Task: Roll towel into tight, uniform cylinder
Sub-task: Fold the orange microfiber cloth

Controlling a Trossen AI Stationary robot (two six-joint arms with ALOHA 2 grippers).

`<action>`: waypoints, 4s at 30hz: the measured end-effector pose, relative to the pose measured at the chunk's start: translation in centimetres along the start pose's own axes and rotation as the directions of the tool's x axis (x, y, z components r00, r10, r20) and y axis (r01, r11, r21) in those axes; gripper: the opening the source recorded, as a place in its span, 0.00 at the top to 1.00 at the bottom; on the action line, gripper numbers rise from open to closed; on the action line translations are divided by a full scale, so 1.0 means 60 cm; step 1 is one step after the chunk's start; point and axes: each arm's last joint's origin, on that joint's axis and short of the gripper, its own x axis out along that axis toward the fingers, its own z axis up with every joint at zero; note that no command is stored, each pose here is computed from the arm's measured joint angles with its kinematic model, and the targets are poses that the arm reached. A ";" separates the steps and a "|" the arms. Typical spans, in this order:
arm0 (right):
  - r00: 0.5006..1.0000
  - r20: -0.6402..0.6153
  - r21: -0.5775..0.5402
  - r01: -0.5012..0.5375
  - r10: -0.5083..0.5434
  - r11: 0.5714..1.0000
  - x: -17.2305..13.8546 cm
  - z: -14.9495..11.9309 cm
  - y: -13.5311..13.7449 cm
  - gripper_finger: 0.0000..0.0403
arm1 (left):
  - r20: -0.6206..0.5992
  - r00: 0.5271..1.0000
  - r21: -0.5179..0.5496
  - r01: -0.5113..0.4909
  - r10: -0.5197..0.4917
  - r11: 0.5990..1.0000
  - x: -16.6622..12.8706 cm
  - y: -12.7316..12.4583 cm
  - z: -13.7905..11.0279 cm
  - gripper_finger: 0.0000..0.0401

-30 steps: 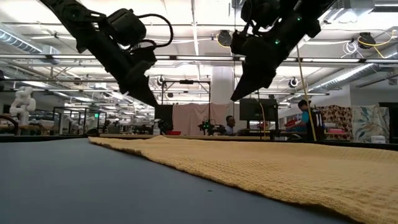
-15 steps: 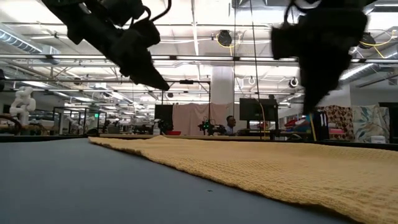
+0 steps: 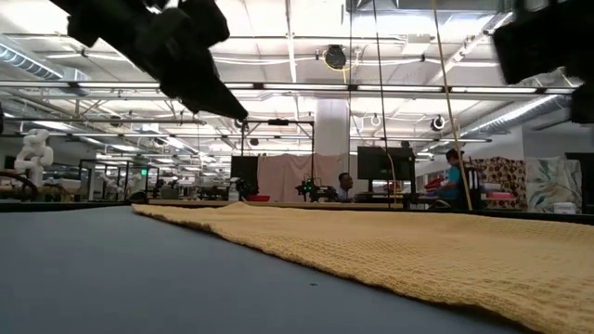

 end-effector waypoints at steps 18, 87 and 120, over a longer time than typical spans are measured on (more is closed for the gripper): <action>0.995 0.073 0.237 0.049 -0.068 0.970 -0.005 -0.125 -0.001 0.59 | 0.109 0.992 0.034 0.060 -0.064 0.998 -0.006 -0.044 0.010 0.97; 0.989 -0.023 0.317 0.149 -0.149 0.937 0.066 -0.144 -0.002 0.90 | 0.074 0.997 0.117 0.002 -0.010 0.993 0.027 -0.033 -0.002 0.97; 0.854 0.161 0.060 0.492 -0.495 0.868 -0.020 -0.117 -0.011 1.00 | -0.240 0.739 0.469 -0.480 0.630 0.742 0.017 0.307 0.109 0.79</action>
